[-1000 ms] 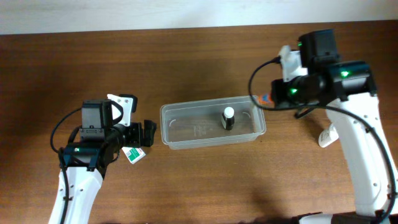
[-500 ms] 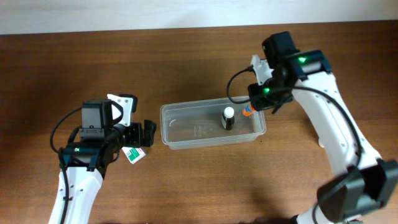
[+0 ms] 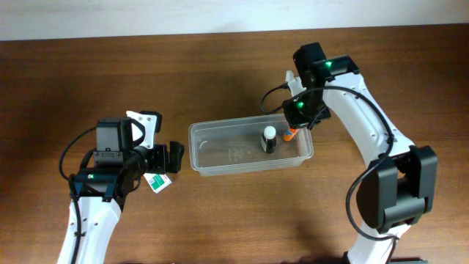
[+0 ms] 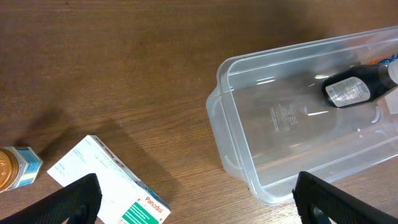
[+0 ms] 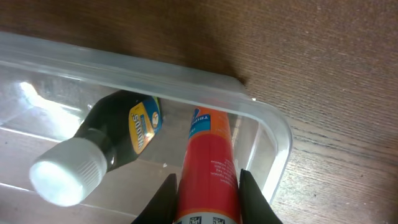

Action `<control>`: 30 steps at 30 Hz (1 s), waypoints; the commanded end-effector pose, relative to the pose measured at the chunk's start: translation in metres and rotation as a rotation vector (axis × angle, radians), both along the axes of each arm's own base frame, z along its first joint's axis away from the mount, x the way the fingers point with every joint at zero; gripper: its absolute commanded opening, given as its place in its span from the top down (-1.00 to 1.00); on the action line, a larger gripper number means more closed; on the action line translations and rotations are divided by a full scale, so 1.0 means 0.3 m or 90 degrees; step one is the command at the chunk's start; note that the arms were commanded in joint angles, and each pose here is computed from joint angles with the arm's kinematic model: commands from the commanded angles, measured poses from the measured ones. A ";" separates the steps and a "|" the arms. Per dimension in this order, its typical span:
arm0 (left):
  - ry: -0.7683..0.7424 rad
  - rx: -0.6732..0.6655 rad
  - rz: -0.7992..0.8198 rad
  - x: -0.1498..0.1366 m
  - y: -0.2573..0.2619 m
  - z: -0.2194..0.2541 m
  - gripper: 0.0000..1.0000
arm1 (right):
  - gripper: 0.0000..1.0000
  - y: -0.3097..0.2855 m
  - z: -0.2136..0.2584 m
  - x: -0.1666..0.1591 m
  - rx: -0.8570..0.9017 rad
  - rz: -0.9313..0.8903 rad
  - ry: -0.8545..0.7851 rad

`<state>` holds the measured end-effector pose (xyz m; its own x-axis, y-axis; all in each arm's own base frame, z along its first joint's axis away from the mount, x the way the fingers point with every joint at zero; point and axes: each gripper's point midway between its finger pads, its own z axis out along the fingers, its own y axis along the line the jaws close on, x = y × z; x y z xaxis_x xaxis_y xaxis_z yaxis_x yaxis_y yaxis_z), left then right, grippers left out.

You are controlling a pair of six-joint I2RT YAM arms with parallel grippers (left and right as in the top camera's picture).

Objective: Pack container
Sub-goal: 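Place the orange tube upright in the container's right end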

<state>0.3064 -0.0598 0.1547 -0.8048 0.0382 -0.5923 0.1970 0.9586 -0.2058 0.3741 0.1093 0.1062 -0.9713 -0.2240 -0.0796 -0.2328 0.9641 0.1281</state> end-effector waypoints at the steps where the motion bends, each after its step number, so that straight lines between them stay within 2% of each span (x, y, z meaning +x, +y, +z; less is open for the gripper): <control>1: -0.015 -0.007 -0.005 0.012 -0.010 0.034 -0.99 | 0.33 0.003 0.001 0.008 -0.007 0.009 -0.008; 5: -0.016 -0.007 -0.005 0.013 -0.010 0.035 -0.99 | 0.15 0.004 0.001 0.006 -0.007 0.009 -0.007; 15: -0.016 -0.007 -0.005 0.013 -0.010 0.035 -0.99 | 0.12 0.005 0.032 0.010 -0.004 0.010 -0.021; 22: -0.016 -0.007 -0.005 0.013 -0.010 0.035 -1.00 | 0.11 0.008 0.139 0.021 0.006 0.019 -0.068; 30: -0.016 -0.007 -0.005 0.013 -0.010 0.035 -0.99 | 0.03 0.005 0.368 0.039 0.015 0.025 -0.145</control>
<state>0.3064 -0.0599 0.1547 -0.8048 0.0382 -0.5923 0.1972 0.9585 -0.2061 0.3817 0.1097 0.1728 -0.9505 -0.2436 -0.1927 -0.2683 0.9565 0.1142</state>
